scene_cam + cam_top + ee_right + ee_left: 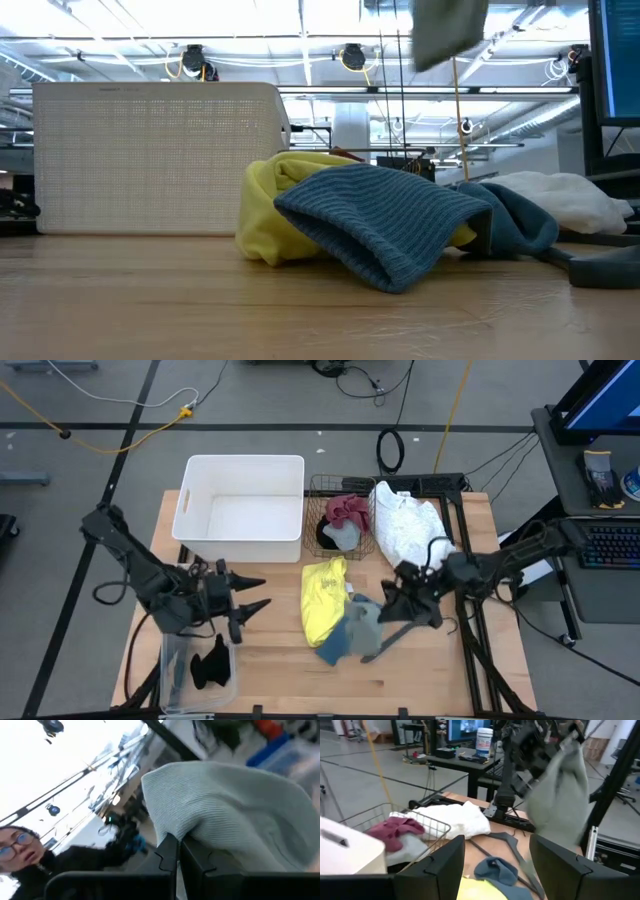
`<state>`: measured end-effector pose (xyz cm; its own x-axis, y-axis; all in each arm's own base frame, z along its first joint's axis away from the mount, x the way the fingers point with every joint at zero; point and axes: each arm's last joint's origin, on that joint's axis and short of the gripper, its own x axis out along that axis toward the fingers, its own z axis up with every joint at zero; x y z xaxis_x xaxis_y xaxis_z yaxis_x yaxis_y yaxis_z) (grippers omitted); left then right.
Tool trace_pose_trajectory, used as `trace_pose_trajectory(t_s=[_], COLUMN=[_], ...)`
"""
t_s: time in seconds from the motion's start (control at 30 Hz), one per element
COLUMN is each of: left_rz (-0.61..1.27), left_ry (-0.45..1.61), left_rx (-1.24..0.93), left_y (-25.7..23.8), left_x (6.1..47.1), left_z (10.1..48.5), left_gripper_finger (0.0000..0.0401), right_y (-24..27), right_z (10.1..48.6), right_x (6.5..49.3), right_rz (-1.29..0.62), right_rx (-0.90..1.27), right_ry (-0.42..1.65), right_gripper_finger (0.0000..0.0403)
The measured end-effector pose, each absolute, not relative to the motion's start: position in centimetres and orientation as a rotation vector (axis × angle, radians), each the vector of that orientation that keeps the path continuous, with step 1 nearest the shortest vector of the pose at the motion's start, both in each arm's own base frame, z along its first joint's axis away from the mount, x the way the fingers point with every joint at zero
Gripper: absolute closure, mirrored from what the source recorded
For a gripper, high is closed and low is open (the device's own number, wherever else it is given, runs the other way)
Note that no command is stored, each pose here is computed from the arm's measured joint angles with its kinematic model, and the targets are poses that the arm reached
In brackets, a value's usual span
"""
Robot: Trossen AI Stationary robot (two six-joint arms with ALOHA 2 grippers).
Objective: Pick & Place Cloths
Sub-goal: Put the gray sock into the transparent bin
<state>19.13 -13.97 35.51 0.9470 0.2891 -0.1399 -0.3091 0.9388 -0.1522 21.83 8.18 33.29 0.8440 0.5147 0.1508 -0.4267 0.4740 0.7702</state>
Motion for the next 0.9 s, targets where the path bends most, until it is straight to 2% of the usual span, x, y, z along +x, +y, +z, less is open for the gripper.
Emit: trace_pose_trajectory(t_s=[0.43, 0.63, 0.9], left_rz=[0.167, 0.143, 0.174], left_ry=[0.08, 0.088, 0.08], left_rx=[-0.124, -0.087, -0.084], left_y=[-14.2, -14.0, -13.3], left_x=[23.7, 25.1, 26.1], left_z=[34.8, 34.0, 33.7], left_gripper_finger=[0.0174, 0.0174, 0.0174], right_y=[5.7, 5.6, 5.9], right_z=[38.0, 38.6, 37.5], right_x=[25.5, 28.0, 31.2], right_rz=[0.49, 0.457, 0.441], right_rx=[0.537, 0.429, 0.368], right_ry=[-0.124, -0.147, -0.158], right_gripper_finger=[0.0403, 0.0403, 0.0403])
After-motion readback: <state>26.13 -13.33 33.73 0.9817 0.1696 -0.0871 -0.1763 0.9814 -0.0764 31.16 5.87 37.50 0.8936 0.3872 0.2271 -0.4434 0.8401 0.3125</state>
